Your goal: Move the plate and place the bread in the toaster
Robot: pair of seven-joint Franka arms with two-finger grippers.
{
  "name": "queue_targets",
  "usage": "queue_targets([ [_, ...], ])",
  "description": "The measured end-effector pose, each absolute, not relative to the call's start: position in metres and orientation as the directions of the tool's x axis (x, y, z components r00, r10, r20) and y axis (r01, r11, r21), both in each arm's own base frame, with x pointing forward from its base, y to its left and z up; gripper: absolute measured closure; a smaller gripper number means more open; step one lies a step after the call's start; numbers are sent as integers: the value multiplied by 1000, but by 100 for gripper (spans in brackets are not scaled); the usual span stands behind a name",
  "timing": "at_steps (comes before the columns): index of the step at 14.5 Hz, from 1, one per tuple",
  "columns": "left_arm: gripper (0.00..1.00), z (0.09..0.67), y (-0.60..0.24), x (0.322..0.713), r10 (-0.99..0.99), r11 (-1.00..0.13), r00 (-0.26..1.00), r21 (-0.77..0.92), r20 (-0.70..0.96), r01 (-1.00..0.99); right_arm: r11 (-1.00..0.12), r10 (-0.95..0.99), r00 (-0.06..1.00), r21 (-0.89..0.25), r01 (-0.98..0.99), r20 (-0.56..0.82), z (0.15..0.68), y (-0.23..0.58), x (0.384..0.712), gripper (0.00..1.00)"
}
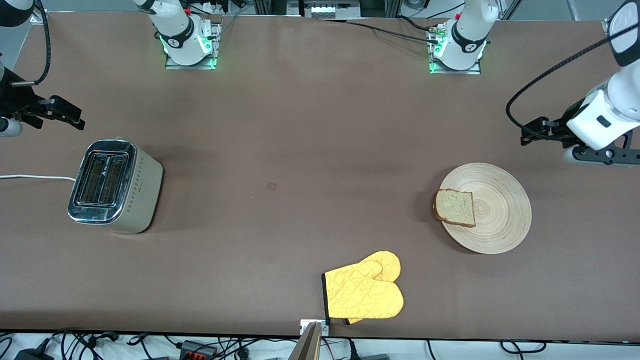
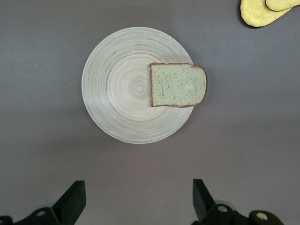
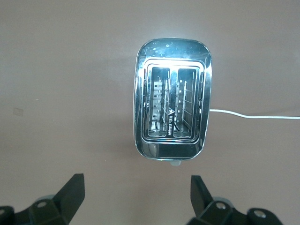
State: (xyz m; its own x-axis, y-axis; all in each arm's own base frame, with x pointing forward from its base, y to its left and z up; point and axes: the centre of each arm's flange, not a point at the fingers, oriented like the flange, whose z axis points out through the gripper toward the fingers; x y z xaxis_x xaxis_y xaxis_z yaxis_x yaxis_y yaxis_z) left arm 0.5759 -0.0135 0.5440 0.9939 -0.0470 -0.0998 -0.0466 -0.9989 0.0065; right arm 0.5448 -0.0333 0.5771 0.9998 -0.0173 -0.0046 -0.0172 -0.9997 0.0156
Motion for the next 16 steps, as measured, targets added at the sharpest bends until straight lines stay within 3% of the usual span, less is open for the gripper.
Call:
queue_targets([
  [7,0,520,59,583,79,-989,987,117,-137,95,-1000,-18,1000,16,-18,-5,577,-34,545,0],
  [11,0,498,112,599,-7,-973,993,231,-114,19,-1000,-18,1000,16,-18,-8,575,-34,546,0],
  [16,0,428,218,614,-11,-891,998,455,-58,17,-1000,-18,1000,16,-18,-12,573,-34,546,0],
])
